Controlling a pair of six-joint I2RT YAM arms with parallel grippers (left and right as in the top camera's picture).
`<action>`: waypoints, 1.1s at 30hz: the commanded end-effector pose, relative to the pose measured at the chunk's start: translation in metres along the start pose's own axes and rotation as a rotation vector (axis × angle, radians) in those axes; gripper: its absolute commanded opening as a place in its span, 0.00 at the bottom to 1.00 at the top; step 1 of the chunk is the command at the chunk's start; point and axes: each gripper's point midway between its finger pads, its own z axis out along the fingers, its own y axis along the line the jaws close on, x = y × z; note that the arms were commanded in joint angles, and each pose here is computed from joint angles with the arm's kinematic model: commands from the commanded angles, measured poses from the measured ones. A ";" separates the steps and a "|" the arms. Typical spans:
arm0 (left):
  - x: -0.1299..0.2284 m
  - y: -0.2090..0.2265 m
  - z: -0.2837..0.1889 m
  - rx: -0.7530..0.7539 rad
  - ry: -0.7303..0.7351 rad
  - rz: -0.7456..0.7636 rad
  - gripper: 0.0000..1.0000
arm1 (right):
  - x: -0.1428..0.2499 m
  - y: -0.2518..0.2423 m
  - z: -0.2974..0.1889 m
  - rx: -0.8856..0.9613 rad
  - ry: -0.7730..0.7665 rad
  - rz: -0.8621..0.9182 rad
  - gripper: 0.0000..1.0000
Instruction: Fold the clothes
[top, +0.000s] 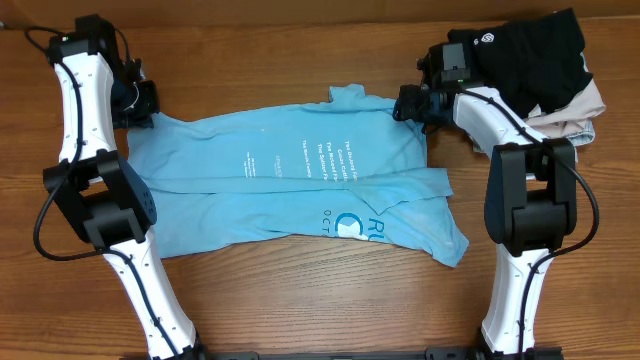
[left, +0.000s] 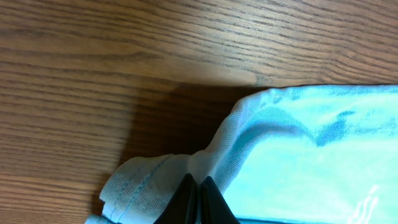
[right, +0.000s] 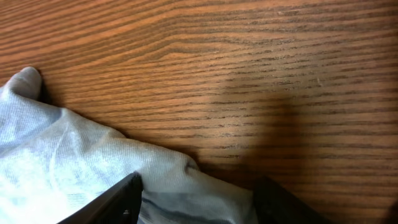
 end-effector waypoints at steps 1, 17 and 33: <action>-0.007 -0.005 -0.006 0.005 -0.030 0.002 0.04 | 0.001 0.003 0.000 -0.013 0.001 0.010 0.60; -0.008 -0.007 -0.006 0.016 -0.033 -0.002 0.04 | 0.002 0.024 -0.050 -0.051 0.057 0.008 0.04; -0.008 -0.006 -0.006 0.009 -0.034 -0.035 0.04 | 0.116 0.148 -0.092 -0.092 0.317 -0.314 0.15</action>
